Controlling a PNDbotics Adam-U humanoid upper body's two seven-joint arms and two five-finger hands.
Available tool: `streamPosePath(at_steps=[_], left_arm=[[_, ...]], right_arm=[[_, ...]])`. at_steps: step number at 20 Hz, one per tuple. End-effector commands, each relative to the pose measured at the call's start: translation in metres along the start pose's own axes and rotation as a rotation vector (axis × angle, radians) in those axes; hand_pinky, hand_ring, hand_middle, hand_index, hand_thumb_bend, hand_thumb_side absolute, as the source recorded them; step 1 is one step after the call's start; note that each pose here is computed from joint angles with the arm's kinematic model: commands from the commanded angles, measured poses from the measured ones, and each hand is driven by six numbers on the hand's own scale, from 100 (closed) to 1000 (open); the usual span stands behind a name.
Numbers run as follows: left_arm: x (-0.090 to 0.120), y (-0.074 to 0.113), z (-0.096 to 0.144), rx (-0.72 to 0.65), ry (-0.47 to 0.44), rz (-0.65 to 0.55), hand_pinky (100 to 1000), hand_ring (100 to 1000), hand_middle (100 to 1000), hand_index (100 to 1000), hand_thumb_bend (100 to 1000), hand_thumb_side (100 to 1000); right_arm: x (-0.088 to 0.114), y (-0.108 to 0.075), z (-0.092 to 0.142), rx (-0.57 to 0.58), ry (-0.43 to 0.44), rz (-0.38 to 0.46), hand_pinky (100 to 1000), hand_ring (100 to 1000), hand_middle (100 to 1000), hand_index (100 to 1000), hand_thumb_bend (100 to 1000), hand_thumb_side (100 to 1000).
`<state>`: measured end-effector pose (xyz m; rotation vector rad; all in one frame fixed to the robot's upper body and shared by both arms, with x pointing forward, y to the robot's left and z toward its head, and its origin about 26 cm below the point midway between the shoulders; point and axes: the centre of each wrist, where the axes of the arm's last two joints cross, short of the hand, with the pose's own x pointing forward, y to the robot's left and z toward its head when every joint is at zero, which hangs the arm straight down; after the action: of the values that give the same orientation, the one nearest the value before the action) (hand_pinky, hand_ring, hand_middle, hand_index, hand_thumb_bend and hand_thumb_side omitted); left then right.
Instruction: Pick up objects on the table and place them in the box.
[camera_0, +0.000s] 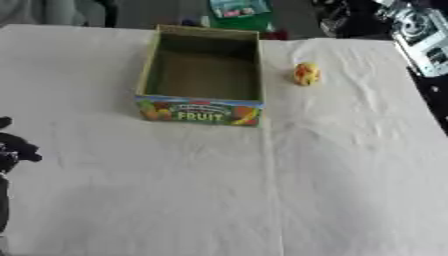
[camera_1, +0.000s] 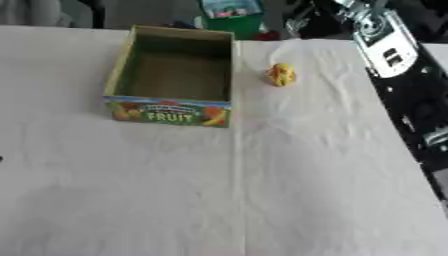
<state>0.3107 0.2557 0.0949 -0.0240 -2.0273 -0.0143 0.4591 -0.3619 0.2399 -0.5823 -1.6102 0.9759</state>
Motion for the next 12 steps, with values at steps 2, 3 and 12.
streamPosePath(at_steps=[2, 3, 12], left_arm=[[0.010, 0.001, -0.007, -0.030, -0.039, -0.017, 468, 494, 451, 739, 100, 774], [0.011, 0.001, -0.007, -0.031, -0.041, -0.017, 468, 494, 451, 739, 100, 773], [0.012, 0.000, -0.009, -0.037, -0.048, -0.016, 468, 494, 451, 740, 100, 772]], right_arm=[[-0.017, -0.003, -0.001, 0.016, 0.115, 0.074, 862, 879, 889, 931, 100, 269], [-0.023, 0.000, -0.001, 0.016, 0.142, 0.085, 885, 896, 900, 933, 100, 283], [-0.069, 0.026, 0.004, 0.017, 0.268, 0.178, 889, 888, 883, 920, 100, 303]])
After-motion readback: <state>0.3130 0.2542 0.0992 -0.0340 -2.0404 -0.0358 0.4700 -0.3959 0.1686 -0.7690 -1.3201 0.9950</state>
